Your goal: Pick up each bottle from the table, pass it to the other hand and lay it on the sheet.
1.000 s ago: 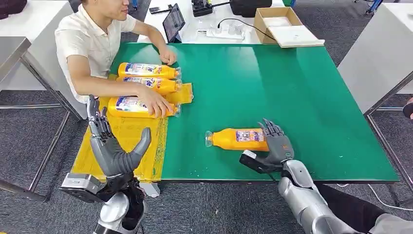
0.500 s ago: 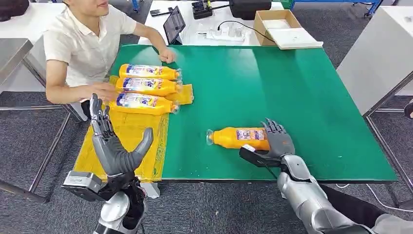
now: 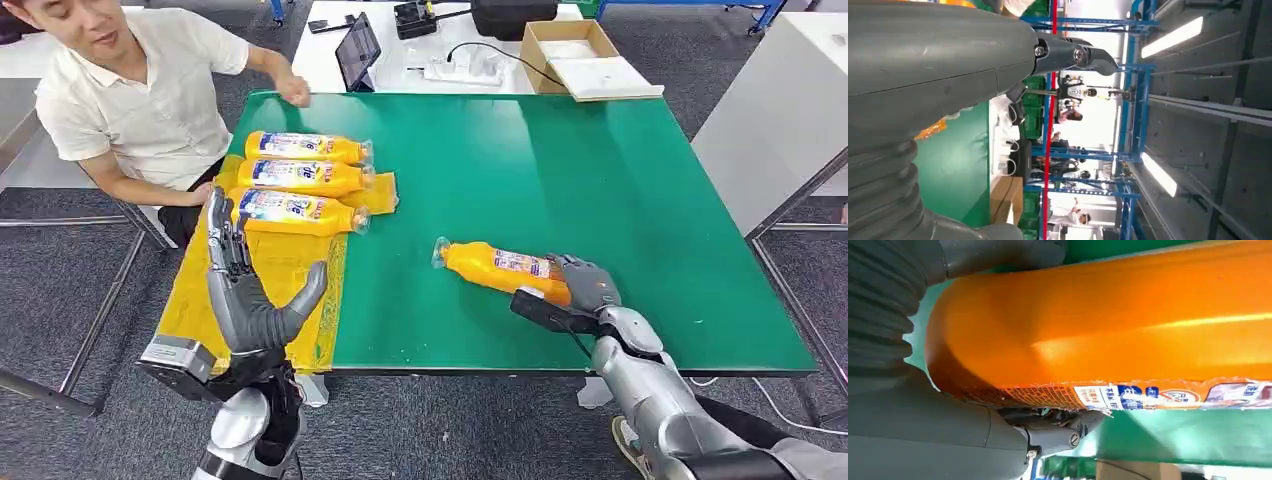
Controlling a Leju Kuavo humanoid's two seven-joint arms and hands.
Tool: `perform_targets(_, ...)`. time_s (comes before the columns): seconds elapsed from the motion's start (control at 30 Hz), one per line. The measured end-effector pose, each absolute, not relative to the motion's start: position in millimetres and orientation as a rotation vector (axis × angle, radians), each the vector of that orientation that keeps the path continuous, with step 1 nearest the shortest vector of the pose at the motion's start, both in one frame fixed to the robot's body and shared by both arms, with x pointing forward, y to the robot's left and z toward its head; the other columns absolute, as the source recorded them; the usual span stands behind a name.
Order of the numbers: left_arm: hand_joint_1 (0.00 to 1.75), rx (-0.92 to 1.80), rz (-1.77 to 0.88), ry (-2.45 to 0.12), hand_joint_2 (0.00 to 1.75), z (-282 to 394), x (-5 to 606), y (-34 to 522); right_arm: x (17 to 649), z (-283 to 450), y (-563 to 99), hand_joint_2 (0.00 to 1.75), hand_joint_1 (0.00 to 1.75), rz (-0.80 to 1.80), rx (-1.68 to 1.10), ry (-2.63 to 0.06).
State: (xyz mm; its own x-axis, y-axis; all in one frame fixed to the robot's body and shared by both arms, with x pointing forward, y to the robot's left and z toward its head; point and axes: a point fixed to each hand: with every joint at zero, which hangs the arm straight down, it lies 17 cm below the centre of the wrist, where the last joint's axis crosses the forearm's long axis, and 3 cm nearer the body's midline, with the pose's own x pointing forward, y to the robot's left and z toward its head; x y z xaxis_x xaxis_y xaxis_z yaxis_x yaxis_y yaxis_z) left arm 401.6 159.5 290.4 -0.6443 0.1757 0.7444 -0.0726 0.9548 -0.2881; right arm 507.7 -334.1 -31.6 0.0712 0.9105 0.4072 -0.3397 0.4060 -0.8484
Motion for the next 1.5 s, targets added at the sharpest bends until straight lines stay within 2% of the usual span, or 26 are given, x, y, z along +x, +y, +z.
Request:
perform_targets(0.33, 0.0, -0.065, 0.489, -2.07, 1.75, 251, 415, 171, 489, 9, -254, 1.75, 1.75, 0.619, -0.27, -1.544)
perform_targets(0.67, 0.0, -0.205, 0.386, -1.921, 1.75, 200, 409, 135, 465, 92, -219, 1.75, 1.75, 0.319, -0.156, -1.828)
perform_targets(0.83, 0.0, -0.222, 0.369, -1.898, 1.75, 191, 406, 129, 459, 114, -214, 1.75, 1.75, 0.291, -0.152, -1.888)
perform_targets(1.03, 0.0, -0.343, 0.259, -1.922, 1.75, 198, 395, 97, 450, 129, -194, 1.75, 1.75, 0.284, -0.097, -1.934)
perform_targets(1.33, 0.0, -0.415, 0.264, -1.912, 1.75, 206, 396, 85, 415, 121, -67, 1.75, 1.75, 0.541, 0.072, -1.956)
perform_targets(1.5, 0.0, -0.441, 0.271, -1.897, 1.75, 208, 396, 80, 397, 115, -21, 1.75, 1.75, 0.622, 0.149, -1.958)
